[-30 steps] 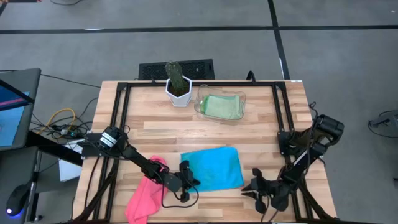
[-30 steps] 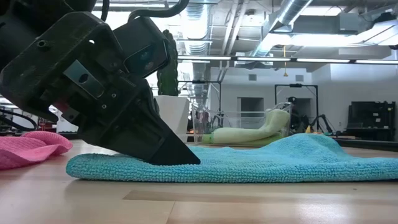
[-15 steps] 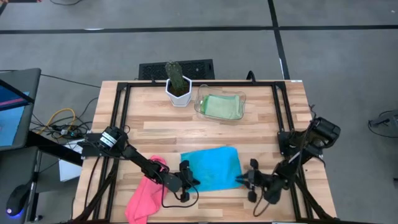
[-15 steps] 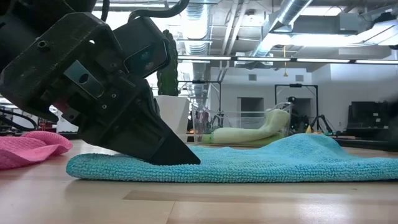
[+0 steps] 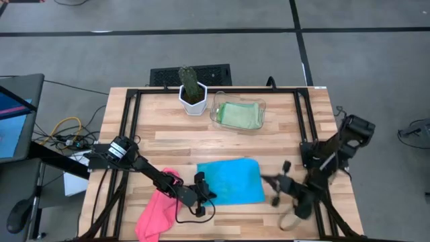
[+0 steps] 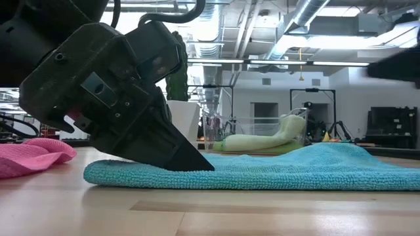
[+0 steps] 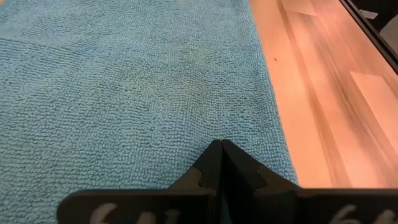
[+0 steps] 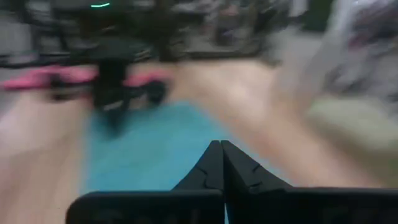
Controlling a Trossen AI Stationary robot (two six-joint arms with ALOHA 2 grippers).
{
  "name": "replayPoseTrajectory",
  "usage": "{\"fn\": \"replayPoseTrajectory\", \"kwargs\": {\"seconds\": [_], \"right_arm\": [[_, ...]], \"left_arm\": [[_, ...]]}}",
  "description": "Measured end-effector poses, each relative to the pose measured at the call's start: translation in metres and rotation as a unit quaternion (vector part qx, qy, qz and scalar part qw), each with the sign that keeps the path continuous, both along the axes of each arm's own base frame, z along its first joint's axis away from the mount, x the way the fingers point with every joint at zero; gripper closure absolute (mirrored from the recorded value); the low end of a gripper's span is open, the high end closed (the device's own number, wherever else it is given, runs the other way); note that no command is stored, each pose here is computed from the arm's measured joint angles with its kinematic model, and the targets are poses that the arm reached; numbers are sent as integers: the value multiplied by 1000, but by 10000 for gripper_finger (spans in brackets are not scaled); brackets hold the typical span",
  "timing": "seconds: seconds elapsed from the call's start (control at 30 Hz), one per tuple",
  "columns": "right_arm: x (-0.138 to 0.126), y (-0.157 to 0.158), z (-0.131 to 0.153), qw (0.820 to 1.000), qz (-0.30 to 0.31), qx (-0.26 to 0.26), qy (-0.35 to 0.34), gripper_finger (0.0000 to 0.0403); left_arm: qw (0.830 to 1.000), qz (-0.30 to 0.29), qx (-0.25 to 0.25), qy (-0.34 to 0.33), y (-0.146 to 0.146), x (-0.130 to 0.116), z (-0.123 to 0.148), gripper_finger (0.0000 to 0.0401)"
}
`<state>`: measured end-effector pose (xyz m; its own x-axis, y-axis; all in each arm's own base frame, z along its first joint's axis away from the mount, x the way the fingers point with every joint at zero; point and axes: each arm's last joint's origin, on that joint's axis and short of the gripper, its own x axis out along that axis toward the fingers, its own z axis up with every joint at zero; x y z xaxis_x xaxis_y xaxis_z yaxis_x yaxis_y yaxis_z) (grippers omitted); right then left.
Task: Fold microfiber towels
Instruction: Fold the blue towel on the table
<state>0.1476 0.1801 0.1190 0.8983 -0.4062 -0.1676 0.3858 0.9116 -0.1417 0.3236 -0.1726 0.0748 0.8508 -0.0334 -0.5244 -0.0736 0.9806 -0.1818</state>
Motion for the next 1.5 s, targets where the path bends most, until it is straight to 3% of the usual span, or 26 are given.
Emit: {"fn": "replayPoseTrajectory", "kwargs": {"seconds": [0.1,0.23,0.37,0.43,0.6,0.7,0.83,0.93,1.07,1.2,1.33,1.5], "right_arm": [[16,-26,-9,998,-57,-11,17,388],[18,-49,-45,994,-84,53,42,384],[6,-53,-74,987,-72,113,84,391],[2,-52,-79,986,-80,130,71,393],[3,-46,-59,989,-82,120,10,390],[15,-40,-35,993,-85,74,-14,389],[37,-40,-22,996,-81,33,20,388],[44,-48,-35,994,-83,50,50,388],[36,-59,-68,985,-91,88,114,388],[21,-61,-80,980,-129,106,106,391],[5,-61,-67,982,-126,89,112,390],[7,-54,-27,991,-84,80,71,372]], "left_arm": [[1000,3,-4,0,1,1,0,401],[1000,3,-5,-1,1,1,0,401],[1000,3,-5,-1,1,1,0,401],[1000,3,-5,-1,1,1,0,401],[1000,3,-5,-1,1,1,0,401],[1000,5,-7,0,2,1,0,401],[1000,9,-4,-2,2,1,0,401],[1000,15,2,-3,3,1,0,401],[1000,15,2,-3,3,1,0,401],[1000,14,2,-3,3,1,0,401],[1000,12,2,-1,3,1,0,401],[1000,10,-2,-3,2,1,0,401]]}}
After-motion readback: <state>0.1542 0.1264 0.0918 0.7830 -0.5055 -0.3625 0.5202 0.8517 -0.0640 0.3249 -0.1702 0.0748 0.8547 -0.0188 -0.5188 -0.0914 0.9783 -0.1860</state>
